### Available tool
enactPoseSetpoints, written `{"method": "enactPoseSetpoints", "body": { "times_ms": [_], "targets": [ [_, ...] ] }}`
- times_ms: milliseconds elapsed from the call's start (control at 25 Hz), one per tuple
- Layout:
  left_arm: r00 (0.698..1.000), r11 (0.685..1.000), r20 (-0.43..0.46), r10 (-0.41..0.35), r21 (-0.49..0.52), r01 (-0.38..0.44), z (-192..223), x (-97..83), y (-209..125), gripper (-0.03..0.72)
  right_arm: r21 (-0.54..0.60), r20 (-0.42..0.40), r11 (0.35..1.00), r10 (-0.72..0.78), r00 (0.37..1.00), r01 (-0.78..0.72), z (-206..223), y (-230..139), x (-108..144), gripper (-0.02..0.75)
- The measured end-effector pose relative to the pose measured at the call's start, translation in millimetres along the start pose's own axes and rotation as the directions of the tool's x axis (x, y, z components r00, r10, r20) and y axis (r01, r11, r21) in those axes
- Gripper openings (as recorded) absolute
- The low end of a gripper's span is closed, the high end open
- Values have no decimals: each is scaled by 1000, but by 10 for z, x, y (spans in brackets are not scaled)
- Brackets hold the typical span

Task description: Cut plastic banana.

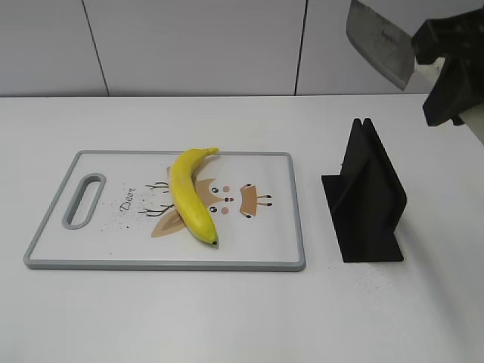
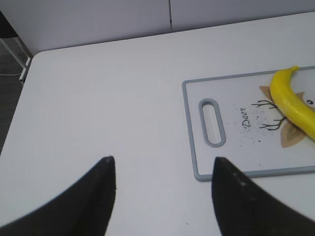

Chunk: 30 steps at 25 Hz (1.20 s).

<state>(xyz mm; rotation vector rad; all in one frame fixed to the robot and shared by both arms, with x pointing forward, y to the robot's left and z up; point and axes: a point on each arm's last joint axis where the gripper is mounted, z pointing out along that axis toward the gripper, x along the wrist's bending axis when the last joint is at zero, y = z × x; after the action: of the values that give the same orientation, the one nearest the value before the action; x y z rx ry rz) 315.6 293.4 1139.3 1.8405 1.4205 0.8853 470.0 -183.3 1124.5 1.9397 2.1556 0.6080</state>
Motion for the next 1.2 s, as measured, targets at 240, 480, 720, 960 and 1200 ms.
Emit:
{"method": "enactPoseSetpoints", "body": {
  "times_ms": [240, 480, 720, 960, 1200],
  "targets": [
    [1000, 999, -5, -4, -38, 4, -173, -79, -535, 589, 29, 21, 999, 31, 999, -31, 120, -143, -59, 181],
    [1000, 999, -4, -5, -32, 5, -180, -144, -978, 589, 10, 27, 999, 52, 998, -53, 214, -177, -82, 181],
    [1000, 994, -8, -9, -111, 8, -205, -173, -1130, 576, 19, 30, 998, 67, 997, -68, 316, -235, -101, 181],
    [1000, 993, -9, -16, -121, 15, -180, -173, -1129, 556, 31, 36, 996, 84, 996, -85, 421, -305, -125, 181],
    [1000, 992, -9, -17, -123, 16, -180, -172, -1127, 548, 14, 35, 995, 96, 995, -96, 499, -336, -141, 181]
  ]
}}
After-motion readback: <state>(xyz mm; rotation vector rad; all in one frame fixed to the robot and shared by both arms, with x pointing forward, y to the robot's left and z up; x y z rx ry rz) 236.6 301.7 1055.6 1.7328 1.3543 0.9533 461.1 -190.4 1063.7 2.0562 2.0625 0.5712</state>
